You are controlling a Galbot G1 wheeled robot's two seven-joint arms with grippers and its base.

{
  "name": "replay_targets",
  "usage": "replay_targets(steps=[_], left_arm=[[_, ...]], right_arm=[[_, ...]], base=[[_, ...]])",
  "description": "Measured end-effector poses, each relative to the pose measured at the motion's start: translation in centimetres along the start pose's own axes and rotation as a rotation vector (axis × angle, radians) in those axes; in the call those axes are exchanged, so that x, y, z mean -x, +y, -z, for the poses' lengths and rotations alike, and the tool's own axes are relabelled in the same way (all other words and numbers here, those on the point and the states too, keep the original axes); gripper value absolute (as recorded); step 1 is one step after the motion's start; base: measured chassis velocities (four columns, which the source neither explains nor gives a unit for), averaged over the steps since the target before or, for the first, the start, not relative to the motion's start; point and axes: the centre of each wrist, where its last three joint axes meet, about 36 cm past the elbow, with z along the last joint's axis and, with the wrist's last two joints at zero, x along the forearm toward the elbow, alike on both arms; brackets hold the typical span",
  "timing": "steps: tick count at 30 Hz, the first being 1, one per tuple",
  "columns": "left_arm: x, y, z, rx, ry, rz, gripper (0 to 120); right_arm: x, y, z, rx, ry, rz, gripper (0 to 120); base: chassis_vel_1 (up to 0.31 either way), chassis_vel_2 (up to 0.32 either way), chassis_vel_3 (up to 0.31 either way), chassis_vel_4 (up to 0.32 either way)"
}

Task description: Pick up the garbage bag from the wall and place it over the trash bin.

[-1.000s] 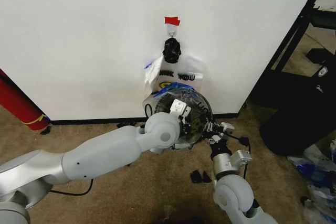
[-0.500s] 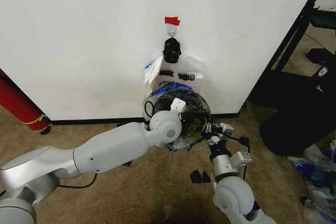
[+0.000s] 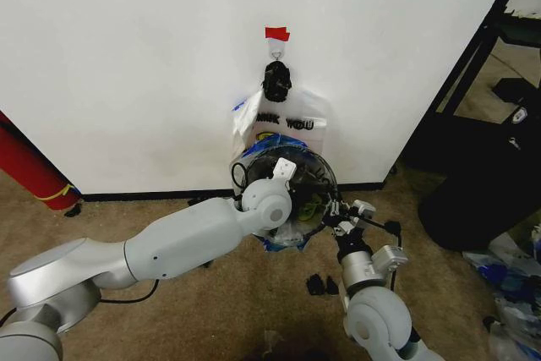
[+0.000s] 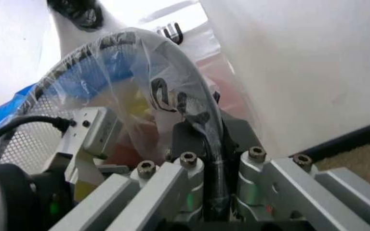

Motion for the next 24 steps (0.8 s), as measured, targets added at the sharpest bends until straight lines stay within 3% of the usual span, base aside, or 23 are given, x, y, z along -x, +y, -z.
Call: replay_targets(steps=[24], left_arm=[[2.6, -0.4, -1.8, 0.033, 0.056, 0.033, 0]], right_arm=[[-1.1, 0.5, 0.0, -0.006, 0.013, 0.044, 1]], base=[[0.0, 0.0, 0.0, 0.0]])
